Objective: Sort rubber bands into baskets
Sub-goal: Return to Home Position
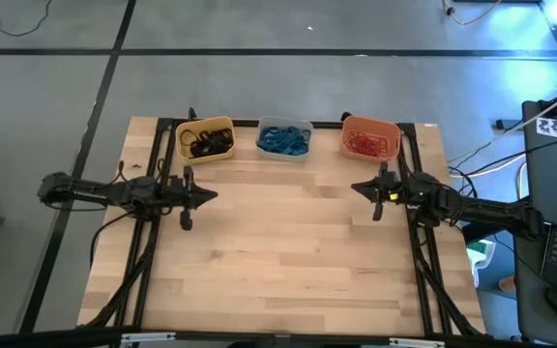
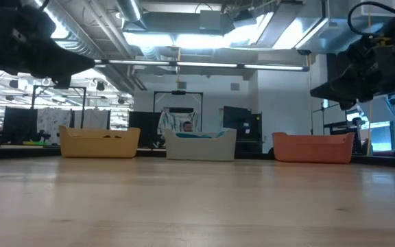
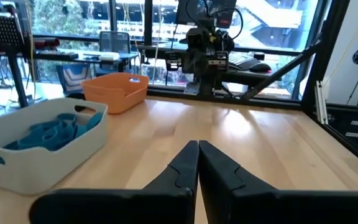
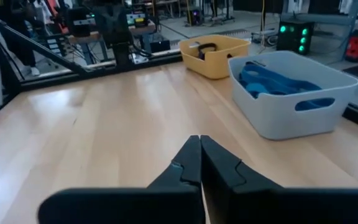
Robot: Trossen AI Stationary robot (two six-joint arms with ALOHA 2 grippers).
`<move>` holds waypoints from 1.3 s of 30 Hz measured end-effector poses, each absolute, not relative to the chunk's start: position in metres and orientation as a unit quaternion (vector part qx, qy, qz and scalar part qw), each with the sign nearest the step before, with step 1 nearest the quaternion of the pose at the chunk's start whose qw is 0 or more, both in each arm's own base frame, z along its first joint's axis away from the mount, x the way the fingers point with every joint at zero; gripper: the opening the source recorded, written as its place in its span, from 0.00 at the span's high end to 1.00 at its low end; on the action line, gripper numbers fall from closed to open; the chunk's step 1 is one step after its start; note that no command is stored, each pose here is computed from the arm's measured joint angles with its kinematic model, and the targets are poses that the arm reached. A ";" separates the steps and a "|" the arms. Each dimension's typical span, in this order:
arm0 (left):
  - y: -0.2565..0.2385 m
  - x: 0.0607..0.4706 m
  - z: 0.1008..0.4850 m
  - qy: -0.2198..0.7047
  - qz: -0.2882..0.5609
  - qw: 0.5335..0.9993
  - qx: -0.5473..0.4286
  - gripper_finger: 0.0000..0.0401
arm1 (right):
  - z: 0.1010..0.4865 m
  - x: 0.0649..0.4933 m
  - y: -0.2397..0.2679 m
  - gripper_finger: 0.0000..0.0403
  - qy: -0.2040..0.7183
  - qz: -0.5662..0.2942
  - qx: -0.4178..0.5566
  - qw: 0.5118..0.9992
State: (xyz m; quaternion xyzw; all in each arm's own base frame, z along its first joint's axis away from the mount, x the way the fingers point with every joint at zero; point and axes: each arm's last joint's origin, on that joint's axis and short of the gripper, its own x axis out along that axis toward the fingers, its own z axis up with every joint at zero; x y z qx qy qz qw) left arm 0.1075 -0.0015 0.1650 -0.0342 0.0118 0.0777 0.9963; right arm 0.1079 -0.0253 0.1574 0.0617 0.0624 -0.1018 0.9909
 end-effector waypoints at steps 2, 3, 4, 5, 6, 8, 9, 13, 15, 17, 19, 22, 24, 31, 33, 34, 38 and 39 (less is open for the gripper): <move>-0.001 0.105 0.164 0.015 0.078 0.996 -0.038 0.98 | 0.157 0.108 -0.025 0.99 0.061 -0.102 0.063 0.991; -0.002 0.104 0.164 0.016 0.077 0.996 -0.040 0.98 | 0.156 0.108 -0.025 0.99 0.064 -0.102 0.064 0.991; -0.002 0.103 0.163 0.017 0.076 0.996 -0.042 0.98 | 0.156 0.108 -0.025 0.99 0.064 -0.102 0.065 0.991; -0.002 0.102 0.164 0.013 0.074 0.996 -0.043 0.98 | 0.156 0.108 -0.025 0.99 0.066 -0.102 0.067 0.990; -0.002 0.101 0.165 0.005 0.072 0.996 -0.044 0.98 | 0.155 0.108 -0.025 0.99 0.065 -0.103 0.072 0.990; -0.002 0.099 0.168 -0.011 0.071 0.997 -0.042 0.98 | 0.155 0.108 -0.025 0.99 0.065 -0.103 0.072 0.990; -0.002 0.098 0.169 -0.018 0.070 0.997 -0.038 0.98 | 0.155 0.108 -0.025 0.99 0.065 -0.103 0.072 0.990; -0.002 0.097 0.171 -0.027 0.071 0.997 -0.019 0.98 | 0.155 0.108 -0.026 0.99 0.065 -0.116 0.068 0.989; -0.002 0.097 0.171 -0.024 0.073 0.997 -0.016 0.98 | 0.155 0.107 -0.026 0.99 0.063 -0.119 0.062 0.989; -0.001 0.097 0.171 -0.025 0.075 0.997 -0.017 0.98 | 0.156 0.107 -0.026 0.99 0.058 -0.121 0.060 0.989; -0.001 0.097 0.171 -0.024 0.075 0.997 -0.014 0.98 | 0.158 0.106 -0.026 0.99 0.051 -0.120 0.059 0.990; -0.001 0.097 0.170 -0.023 0.075 0.997 -0.010 0.98 | 0.156 0.105 -0.025 0.99 0.055 -0.113 0.059 0.990; -0.001 0.097 0.170 -0.023 0.075 0.997 -0.016 0.98 | 0.156 0.103 -0.025 0.99 0.055 -0.110 0.057 0.991; -0.001 0.097 0.170 -0.023 0.075 0.997 -0.017 0.98 | 0.163 0.099 -0.024 0.99 0.018 -0.118 0.025 0.993; -0.001 0.097 0.170 -0.023 0.075 0.997 -0.015 0.98 | 0.163 0.098 -0.024 0.99 0.014 -0.118 0.025 0.993; -0.001 0.097 0.170 -0.023 0.075 0.997 -0.015 0.98 | 0.163 0.098 -0.024 0.99 0.014 -0.118 0.025 0.993; -0.001 0.097 0.171 -0.023 0.075 0.997 -0.017 0.98 | 0.163 0.098 -0.024 0.99 0.013 -0.118 0.038 0.992; -0.001 0.097 0.171 -0.023 0.075 0.997 -0.015 0.98 | 0.163 0.098 -0.024 0.99 0.012 -0.118 0.043 0.992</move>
